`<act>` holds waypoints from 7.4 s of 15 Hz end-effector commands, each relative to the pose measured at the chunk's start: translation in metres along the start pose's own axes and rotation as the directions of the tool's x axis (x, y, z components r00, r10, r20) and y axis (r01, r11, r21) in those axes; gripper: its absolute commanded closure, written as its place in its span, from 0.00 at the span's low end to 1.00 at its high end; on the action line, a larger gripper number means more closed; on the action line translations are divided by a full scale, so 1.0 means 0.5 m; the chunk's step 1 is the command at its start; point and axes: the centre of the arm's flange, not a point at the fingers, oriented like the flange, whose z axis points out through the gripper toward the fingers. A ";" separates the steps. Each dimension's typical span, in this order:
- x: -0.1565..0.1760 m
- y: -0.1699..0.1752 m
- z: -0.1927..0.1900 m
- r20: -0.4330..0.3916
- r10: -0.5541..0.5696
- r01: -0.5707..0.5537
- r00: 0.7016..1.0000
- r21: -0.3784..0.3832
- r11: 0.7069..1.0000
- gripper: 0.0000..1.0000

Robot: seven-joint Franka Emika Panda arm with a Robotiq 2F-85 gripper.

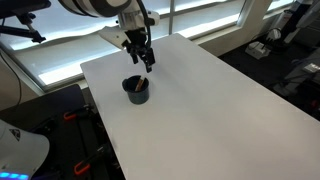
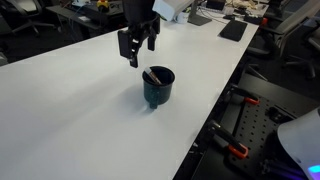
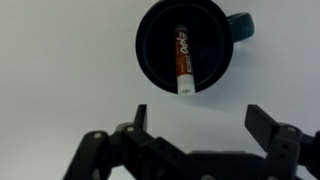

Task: Remove the marker from the cup

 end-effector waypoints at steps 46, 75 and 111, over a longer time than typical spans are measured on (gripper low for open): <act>-0.027 0.014 0.091 0.363 -0.077 0.100 0.928 -0.045 0.994 0.00; -0.085 0.057 -0.011 0.143 -0.174 0.168 0.974 0.054 0.984 0.00; -0.053 0.071 0.179 0.038 -0.466 0.456 0.884 0.146 0.878 0.97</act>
